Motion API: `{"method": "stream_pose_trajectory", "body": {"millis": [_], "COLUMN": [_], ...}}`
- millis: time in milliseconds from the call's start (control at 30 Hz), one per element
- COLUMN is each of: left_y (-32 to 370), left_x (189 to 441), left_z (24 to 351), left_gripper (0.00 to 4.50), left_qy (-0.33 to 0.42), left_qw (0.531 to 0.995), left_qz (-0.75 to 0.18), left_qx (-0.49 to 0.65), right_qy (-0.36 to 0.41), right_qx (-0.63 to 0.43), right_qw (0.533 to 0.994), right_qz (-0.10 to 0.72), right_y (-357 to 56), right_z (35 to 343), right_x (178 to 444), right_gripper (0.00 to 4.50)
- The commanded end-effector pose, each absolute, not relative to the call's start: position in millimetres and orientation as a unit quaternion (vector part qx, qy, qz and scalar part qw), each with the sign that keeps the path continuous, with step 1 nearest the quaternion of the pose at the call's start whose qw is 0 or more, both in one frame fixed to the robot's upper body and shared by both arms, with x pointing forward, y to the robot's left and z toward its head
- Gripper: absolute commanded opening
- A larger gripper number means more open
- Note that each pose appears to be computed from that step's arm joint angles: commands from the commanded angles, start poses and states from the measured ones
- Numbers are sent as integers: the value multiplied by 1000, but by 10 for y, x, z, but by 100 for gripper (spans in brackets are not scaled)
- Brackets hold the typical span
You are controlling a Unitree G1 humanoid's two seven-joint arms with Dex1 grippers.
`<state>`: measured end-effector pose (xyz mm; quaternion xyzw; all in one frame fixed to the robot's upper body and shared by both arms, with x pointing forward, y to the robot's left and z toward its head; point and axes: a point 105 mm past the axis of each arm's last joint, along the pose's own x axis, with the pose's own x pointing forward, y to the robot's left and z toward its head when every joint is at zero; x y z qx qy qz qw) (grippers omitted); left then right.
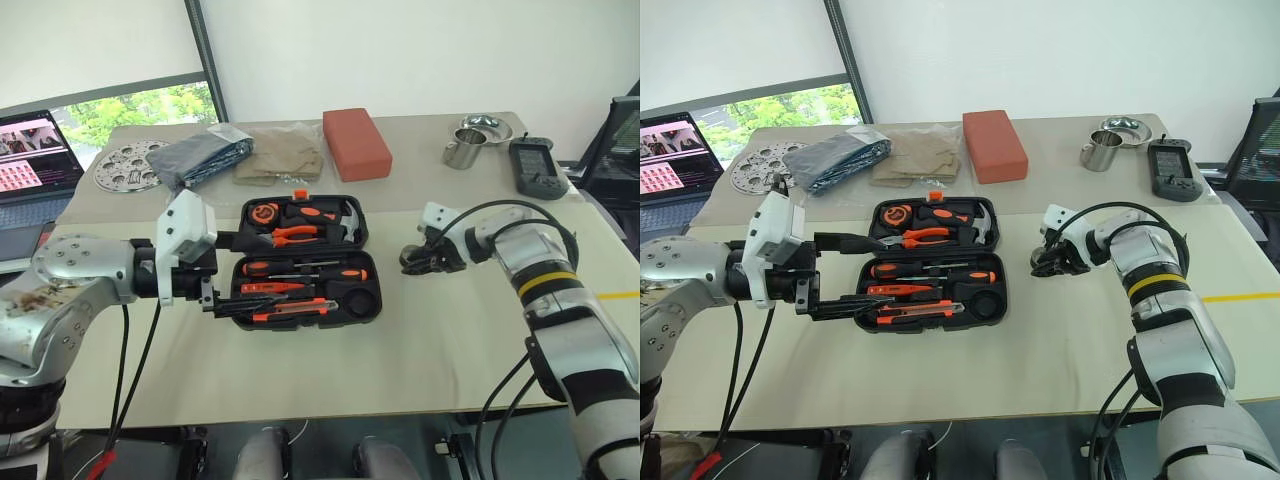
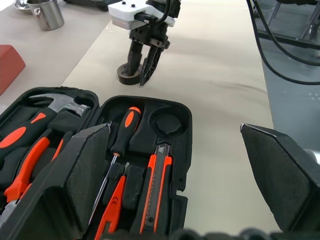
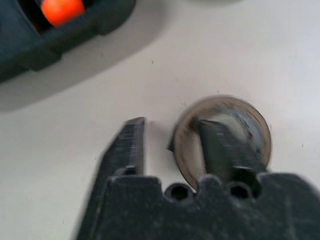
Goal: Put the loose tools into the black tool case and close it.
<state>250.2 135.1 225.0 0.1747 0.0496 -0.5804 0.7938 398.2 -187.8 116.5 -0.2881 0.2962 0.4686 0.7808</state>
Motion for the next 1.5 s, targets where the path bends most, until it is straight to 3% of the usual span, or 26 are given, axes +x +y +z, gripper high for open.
{"method": "stream_pose_trajectory", "body": {"millis": [33,67,400,600,767,1333,1367,1500], "left_y": [1362,1361,1384,1391,1397,1420,1423,1433], "left_x": [2450,2449,2435,2425,2426,2409,2409,2404], "left_z": [2315,2311,2275,2271,2276,2293,2291,2288], "left_gripper": [450,450,450,450,450,450,450,450], "left_qy": [41,42,54,58,59,62,63,66], "left_qw": [792,792,787,782,780,780,780,780], "left_qz": [-579,-580,-585,-591,-592,-590,-590,-589], "left_qx": [188,189,188,191,192,201,201,201], "right_qy": [276,275,228,183,186,197,200,202], "right_qx": [-301,-302,-334,-349,-375,-392,-393,-391], "right_qw": [783,783,756,651,618,607,605,603], "right_qz": [469,470,514,649,666,663,663,665], "right_y": [-1864,-1863,-1674,-1050,-879,-728,-734,-746], "right_z": [1315,1324,1599,1786,1635,1393,1381,1376], "right_x": [4030,4032,3933,3275,3034,3086,3086,3085], "right_gripper": [28,3,3,3,3,3,63,194]}}
